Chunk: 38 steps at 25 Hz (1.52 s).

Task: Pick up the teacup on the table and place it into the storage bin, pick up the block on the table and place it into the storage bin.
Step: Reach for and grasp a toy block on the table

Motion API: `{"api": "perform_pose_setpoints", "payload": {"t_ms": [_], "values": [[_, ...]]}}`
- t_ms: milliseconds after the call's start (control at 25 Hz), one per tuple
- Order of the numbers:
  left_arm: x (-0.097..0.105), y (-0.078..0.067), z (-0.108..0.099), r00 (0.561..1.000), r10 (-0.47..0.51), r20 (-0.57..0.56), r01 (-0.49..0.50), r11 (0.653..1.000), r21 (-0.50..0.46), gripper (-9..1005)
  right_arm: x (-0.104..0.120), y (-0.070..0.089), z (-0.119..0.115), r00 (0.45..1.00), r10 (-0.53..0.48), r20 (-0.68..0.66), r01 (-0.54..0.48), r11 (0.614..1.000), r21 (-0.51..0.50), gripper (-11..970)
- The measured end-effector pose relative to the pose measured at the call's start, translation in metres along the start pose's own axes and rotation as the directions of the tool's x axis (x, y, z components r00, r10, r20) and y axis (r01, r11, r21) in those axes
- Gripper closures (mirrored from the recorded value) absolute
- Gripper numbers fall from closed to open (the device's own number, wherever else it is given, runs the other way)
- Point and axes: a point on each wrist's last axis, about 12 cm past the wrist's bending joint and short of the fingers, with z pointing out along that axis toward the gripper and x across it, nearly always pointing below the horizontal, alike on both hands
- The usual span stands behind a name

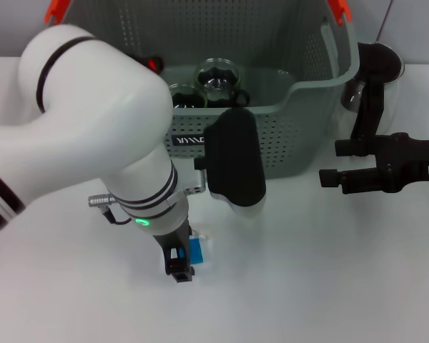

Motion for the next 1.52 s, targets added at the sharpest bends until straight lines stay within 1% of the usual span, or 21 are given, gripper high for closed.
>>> {"api": "perform_pose_setpoints", "payload": {"t_ms": [120, 280, 1520], "values": [[-0.002, 0.001, -0.005, 1.000, 0.002, 0.009, -0.002, 1.000, -0.006, 354, 0.000, 0.000, -0.001, 1.000, 0.000, 0.000, 0.000, 1.000, 0.001, 15], [-0.001, 0.001, -0.007, 1.000, 0.002, 0.002, -0.002, 1.000, -0.001, 354, 0.000, 0.000, -0.001, 1.000, 0.001, 0.000, -0.001, 1.000, 0.002, 15], [0.003, 0.001, 0.007, 1.000, -0.024, -0.012, 0.024, 1.000, 0.009, 364, 0.005, 0.001, -0.001, 1.000, 0.006, -0.001, -0.006, 1.000, 0.003, 14]]}}
